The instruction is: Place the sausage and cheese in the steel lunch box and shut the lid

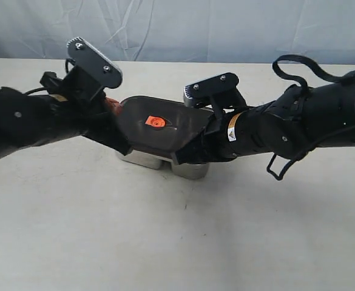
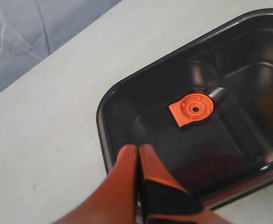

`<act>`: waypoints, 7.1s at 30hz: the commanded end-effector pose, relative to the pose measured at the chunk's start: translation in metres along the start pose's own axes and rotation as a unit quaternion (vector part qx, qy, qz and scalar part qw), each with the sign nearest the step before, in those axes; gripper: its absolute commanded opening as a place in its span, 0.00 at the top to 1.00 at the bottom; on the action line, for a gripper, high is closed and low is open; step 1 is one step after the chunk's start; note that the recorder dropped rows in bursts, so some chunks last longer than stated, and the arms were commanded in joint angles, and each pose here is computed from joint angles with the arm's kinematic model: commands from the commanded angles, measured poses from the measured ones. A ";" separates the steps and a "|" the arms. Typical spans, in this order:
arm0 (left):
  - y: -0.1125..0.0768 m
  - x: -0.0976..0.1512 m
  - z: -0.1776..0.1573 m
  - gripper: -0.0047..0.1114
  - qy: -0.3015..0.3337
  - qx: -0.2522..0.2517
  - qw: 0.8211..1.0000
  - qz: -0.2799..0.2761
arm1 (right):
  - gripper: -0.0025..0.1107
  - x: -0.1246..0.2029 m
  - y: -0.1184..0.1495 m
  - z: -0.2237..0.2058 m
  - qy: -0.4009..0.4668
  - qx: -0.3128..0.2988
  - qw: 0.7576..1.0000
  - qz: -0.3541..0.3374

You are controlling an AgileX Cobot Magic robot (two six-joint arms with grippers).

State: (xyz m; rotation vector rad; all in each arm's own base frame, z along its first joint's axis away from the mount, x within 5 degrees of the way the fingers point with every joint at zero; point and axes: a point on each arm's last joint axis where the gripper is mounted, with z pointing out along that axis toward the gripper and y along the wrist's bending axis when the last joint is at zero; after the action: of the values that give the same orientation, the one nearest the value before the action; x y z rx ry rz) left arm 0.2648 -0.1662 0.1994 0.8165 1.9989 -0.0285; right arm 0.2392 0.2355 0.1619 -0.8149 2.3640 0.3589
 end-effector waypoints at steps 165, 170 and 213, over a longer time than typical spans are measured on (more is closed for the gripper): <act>0.007 0.167 -0.208 0.96 -0.164 -0.202 0.918 -0.298 | 0.99 0.115 -0.026 -0.244 -0.296 -0.005 0.953 0.062; 0.009 0.169 -0.209 0.96 -0.159 -0.222 0.916 -0.295 | 0.99 0.160 -0.040 -0.236 -0.388 0.058 0.914 0.104; 0.010 0.169 -0.209 0.96 -0.157 -0.225 0.918 -0.286 | 0.99 0.208 -0.058 -0.201 -0.349 0.192 0.897 0.189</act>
State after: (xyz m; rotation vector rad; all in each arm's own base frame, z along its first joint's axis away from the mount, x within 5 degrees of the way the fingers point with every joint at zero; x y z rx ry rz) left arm 0.0548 0.0009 0.1878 -0.0828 1.7758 -0.0375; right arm 0.0543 0.0080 0.1860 -0.0040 1.8004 0.2712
